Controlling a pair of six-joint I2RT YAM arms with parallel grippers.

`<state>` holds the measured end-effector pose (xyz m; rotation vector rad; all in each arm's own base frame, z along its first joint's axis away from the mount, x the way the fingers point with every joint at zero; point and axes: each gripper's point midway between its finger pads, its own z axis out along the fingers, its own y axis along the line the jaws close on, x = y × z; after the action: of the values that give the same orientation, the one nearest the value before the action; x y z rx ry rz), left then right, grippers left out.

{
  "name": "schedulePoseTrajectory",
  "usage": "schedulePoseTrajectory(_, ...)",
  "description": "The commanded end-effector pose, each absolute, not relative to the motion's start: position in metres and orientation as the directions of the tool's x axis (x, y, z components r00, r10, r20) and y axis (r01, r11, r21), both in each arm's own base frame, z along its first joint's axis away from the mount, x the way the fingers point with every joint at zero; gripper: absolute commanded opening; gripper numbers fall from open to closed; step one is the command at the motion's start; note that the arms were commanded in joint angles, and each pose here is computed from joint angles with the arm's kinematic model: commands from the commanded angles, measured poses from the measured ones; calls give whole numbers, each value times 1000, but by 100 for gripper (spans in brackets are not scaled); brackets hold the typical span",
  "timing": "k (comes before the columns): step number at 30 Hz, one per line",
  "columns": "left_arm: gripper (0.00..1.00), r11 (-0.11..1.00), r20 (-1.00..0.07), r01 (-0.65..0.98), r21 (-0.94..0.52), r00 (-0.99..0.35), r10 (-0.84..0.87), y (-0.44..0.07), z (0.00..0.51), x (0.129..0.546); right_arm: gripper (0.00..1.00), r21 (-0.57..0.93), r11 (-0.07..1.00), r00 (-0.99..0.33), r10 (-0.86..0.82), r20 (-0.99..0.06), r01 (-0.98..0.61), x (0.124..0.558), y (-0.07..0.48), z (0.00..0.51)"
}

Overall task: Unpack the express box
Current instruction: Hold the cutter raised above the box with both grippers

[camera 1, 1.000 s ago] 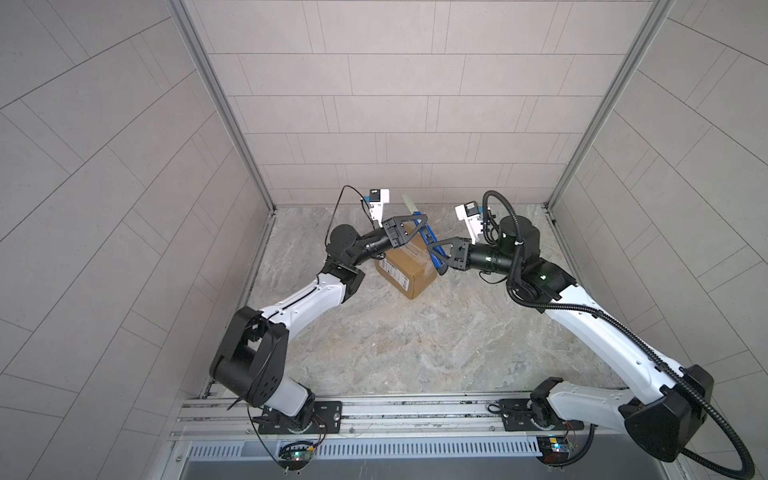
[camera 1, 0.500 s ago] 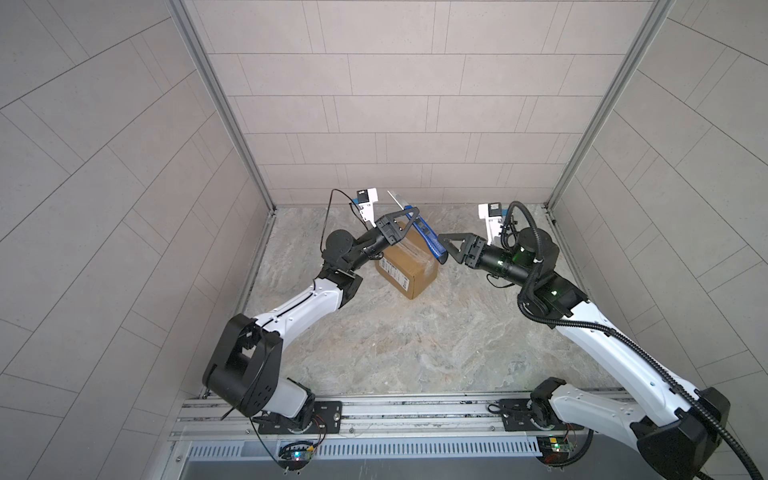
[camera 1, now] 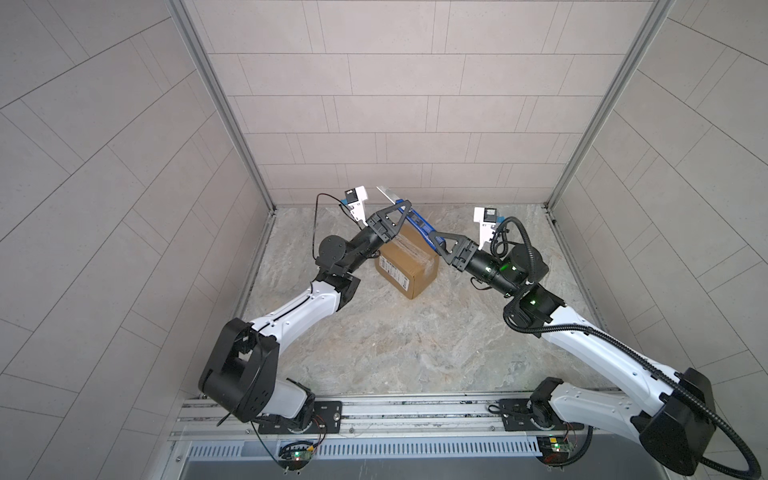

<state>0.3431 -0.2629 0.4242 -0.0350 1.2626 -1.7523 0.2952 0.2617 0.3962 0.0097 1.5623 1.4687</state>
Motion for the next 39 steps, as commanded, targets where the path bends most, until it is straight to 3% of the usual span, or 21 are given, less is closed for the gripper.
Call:
schedulePoseTrajectory(1,0,-63,-462,701,-710,-532,-709,-256,441,334,51,749,239,-490,628,-605,-618,294,260,424)
schedulePoseTrajectory(6,0,-105,-452,700,-707,-560,-694,-266,443,323,41,743,241,-477,636,-607,-625,297,260,427)
schedulePoseTrajectory(16,0,-121,-460,699,-705,-580,-673,-268,443,320,38,733,261,-473,620,-625,-628,297,262,427)
schedulePoseTrajectory(26,0,-141,-449,691,-709,-597,-664,-268,443,322,16,719,302,-469,591,-656,-626,294,259,421)
schedulePoseTrajectory(39,0,-160,-452,680,-716,-625,-637,-273,445,322,29,689,353,-465,539,-703,-633,285,256,414)
